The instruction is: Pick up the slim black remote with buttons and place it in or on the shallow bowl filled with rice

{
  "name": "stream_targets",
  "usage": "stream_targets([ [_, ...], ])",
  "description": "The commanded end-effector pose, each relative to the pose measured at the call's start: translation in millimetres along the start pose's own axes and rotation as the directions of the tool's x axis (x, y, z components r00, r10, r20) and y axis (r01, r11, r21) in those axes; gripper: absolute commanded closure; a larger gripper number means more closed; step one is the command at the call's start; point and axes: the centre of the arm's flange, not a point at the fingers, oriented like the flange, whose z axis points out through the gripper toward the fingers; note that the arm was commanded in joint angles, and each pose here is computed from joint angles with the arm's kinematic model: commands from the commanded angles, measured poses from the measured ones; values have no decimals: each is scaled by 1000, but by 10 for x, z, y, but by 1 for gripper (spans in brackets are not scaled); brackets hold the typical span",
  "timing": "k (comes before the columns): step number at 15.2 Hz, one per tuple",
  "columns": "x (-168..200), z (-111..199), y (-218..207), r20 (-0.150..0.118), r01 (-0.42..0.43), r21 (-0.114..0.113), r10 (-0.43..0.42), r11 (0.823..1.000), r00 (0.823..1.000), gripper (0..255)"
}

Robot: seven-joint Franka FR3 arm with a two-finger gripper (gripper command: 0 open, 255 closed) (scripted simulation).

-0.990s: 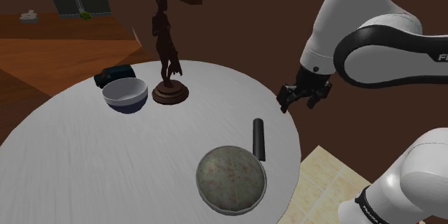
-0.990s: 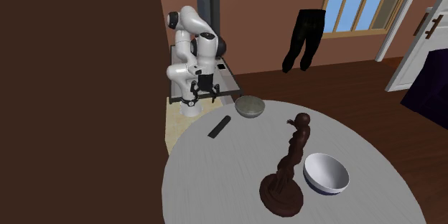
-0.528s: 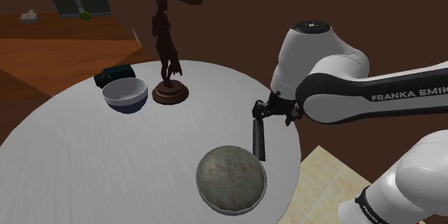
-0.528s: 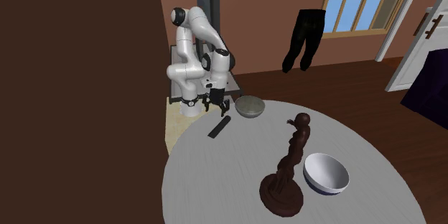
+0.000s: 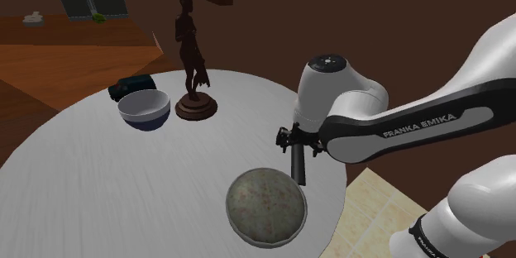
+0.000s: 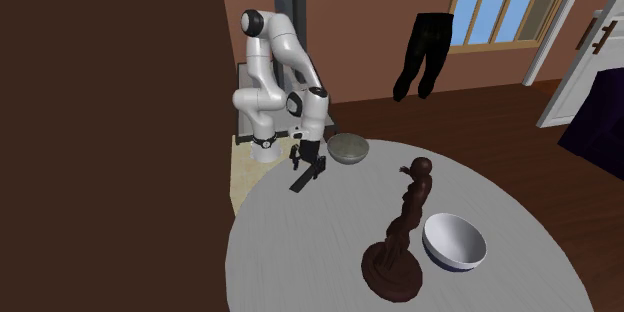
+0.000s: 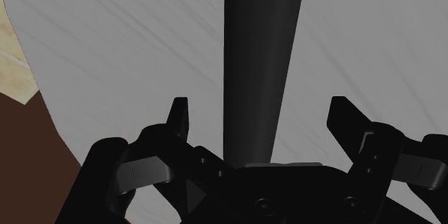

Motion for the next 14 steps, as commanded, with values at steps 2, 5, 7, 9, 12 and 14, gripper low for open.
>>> stream_targets([
  [2,-7,151,2,0,-1,1,1,1000,1000,0],
  [5,-7,181,2,0,-1,1,1,1000,1000,0],
  [7,-7,181,2,0,-1,1,1,1000,1000,0],
  [9,-7,181,2,0,-1,1,1,1000,1000,0],
  [12,-7,181,2,0,-1,1,1,1000,1000,255],
  [14,6,192,-5,0,-1,1,1,1000,1000,255],
])
